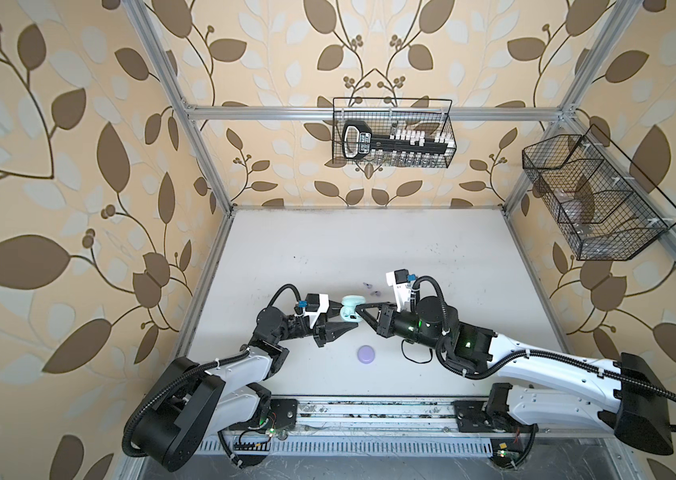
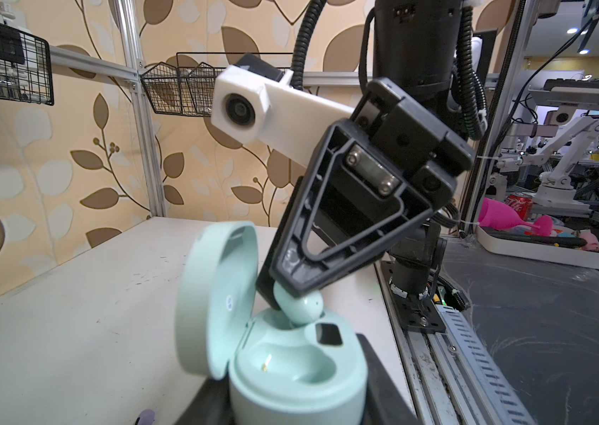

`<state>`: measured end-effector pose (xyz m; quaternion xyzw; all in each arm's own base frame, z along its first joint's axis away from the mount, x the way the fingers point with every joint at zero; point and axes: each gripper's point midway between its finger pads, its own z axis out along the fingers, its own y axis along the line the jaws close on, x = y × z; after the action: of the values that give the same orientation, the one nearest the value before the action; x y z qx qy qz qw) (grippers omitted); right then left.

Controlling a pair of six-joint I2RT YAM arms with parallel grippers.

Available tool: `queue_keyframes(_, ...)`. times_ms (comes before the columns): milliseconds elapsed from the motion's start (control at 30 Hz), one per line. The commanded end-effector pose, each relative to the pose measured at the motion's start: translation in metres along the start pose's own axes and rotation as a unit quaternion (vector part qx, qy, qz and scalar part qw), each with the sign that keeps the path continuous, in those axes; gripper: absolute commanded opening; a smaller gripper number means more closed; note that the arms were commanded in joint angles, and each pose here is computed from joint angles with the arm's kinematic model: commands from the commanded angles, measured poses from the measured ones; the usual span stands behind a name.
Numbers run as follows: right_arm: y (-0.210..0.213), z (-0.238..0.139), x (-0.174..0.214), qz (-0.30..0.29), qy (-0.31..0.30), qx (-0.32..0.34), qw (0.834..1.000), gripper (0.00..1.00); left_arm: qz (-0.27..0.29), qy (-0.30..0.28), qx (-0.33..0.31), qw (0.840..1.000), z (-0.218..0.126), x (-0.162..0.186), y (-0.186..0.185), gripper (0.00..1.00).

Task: Insert the wireless bluetooth earbuds into the charging case
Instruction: 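Lower the held pale green earbud into a slot of the case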

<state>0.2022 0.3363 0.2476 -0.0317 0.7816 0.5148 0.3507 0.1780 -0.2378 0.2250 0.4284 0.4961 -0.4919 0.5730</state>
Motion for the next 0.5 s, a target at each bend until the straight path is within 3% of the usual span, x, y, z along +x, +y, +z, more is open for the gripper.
queue_keyframes(0,-0.0206,0.0017,0.0113,0.0,0.012,0.039,0.999,0.24,0.057,-0.034,0.014,0.998,-0.0009,-0.0224,-0.012,0.0)
queue_keyframes(467,-0.0214,0.0057,0.0024,-0.037,0.016,0.084,0.996,0.29,0.058,-0.032,0.019,0.998,-0.0007,-0.0217,-0.0131,0.0)
